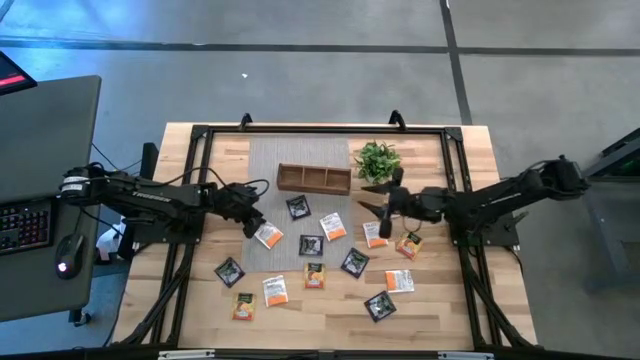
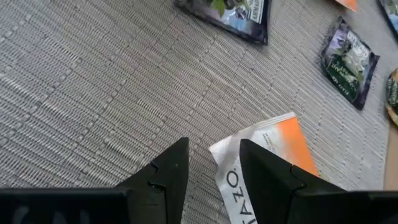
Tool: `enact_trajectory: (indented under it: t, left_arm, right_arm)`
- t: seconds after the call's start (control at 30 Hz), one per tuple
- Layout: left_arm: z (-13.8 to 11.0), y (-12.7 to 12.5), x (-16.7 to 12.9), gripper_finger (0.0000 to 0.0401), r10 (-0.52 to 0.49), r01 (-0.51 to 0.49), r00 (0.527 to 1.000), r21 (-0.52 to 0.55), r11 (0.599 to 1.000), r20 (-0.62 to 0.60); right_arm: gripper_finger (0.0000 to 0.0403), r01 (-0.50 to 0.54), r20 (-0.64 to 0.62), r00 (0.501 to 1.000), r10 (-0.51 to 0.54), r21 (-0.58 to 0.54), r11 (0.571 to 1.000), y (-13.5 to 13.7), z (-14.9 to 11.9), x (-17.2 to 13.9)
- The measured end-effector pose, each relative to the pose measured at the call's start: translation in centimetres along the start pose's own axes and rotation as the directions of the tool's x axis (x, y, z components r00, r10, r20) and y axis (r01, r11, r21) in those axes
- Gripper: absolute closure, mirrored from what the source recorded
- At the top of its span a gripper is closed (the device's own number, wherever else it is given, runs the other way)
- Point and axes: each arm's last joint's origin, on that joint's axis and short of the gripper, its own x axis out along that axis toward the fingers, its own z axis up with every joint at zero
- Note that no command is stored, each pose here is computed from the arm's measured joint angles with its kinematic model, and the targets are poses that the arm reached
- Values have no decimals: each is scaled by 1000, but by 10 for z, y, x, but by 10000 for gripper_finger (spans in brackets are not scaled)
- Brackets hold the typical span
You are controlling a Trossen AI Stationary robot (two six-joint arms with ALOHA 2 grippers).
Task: Pick & Place Tea
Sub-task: Put the white tea bag in the left section of the brown wooden organizer
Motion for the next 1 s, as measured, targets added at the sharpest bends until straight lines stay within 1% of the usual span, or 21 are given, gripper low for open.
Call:
enact_trajectory:
  t: [0.13, 0.23, 0.33, 0.5, 0.57, 0.63, 0.83, 0.9, 1.0]
  left_arm:
    - [-2, 1, 3, 259, -6, 6, 999, -5, 1000, -32]
    - [-2, 1, 7, 259, -12, 12, 999, -7, 1000, -41]
    - [-1, 0, 9, 259, -21, 21, 999, -1, 1000, -34]
    - [0, 0, 10, 261, -27, 27, 999, 12, 1000, -32]
    - [-1, 0, 10, 272, -22, 23, 999, 40, 999, -33]
    - [-1, 0, 10, 294, -17, 19, 999, 65, 998, -33]
    - [-2, 1, 10, 388, -17, 20, 999, 78, 997, -41]
    - [-2, 1, 10, 393, -19, 22, 999, 71, 997, -42]
    - [-2, 0, 10, 383, -40, 43, 998, 68, 997, -50]
  right_arm:
    - [221, 30, -63, 997, -32, -29, 999, -3, 2, 18]
    - [221, 41, -100, 994, -42, -11, 999, -9, 0, 29]
    - [221, 27, -135, 991, -24, 19, 999, -14, -6, 39]
    - [221, -12, -177, 984, 18, 30, 999, -21, -18, 48]
    - [221, -12, -183, 983, 18, 31, 999, -23, -20, 49]
    - [222, -10, -181, 983, 16, 33, 999, -23, -21, 50]
    - [221, -25, -157, 987, 31, 39, 999, -23, -19, 51]
    - [221, -27, -155, 987, 32, 40, 999, -23, -19, 51]
    - [222, -28, -153, 988, 35, 47, 999, -23, -19, 51]
